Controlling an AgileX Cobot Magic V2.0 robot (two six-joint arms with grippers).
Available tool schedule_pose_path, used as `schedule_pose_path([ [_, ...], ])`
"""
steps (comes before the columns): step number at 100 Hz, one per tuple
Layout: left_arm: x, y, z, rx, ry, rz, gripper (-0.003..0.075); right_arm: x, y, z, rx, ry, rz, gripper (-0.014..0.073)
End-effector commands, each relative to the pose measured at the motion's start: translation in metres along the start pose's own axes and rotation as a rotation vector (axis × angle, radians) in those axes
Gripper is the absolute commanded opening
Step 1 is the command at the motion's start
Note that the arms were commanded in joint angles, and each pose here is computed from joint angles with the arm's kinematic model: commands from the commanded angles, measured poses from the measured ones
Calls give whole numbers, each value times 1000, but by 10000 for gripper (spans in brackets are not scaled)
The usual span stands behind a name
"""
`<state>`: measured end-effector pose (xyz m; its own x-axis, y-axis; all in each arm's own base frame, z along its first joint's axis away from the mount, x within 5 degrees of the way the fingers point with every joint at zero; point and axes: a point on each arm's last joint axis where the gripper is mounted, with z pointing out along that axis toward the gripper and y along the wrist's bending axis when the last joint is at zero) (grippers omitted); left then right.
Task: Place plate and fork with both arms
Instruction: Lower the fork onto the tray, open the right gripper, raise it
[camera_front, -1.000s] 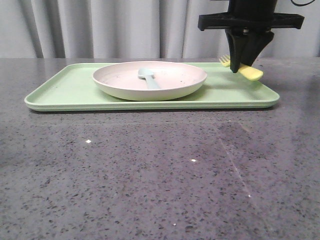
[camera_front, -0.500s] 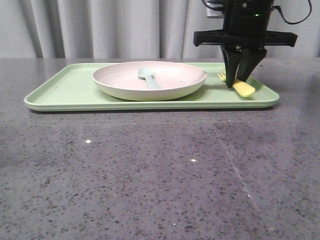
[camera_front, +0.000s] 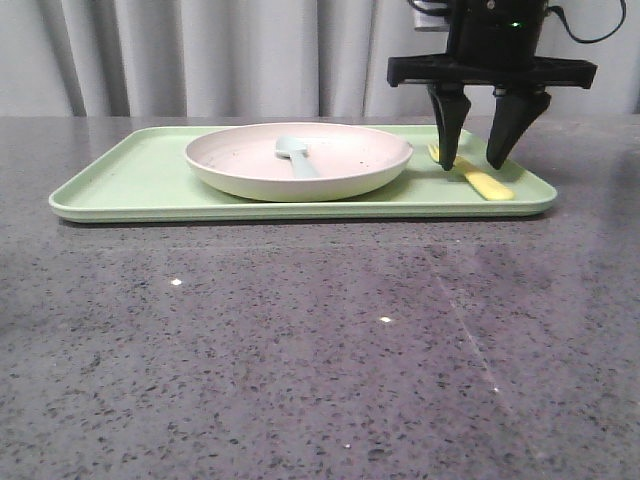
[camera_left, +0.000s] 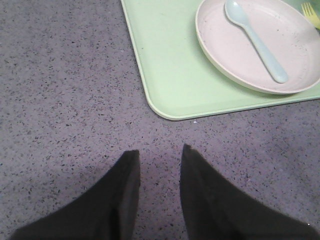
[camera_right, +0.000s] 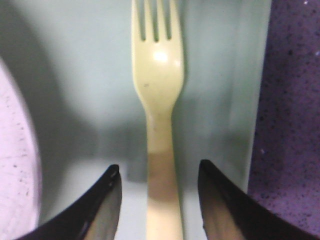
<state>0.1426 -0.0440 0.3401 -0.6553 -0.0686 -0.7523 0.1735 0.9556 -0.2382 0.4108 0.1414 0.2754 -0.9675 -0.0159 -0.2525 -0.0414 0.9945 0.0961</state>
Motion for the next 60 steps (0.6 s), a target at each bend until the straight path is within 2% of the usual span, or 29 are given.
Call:
schedule_pose_path([
  [1,-12,-3,-7,22,-98,-14,197,3,-1,-54,-33,-126,1,374],
  [32,-15,-4,-8,26,-132,-15,197,41,-1,-105,-71,-273,-37,374],
  [48,-17,-4,-8,28,-147,-15,196,67,-8,-132,-113,-403,-43,374],
  [60,-18,-4,-8,29,-159,-15,185,90,-16,-141,-127,-446,-44,374],
])
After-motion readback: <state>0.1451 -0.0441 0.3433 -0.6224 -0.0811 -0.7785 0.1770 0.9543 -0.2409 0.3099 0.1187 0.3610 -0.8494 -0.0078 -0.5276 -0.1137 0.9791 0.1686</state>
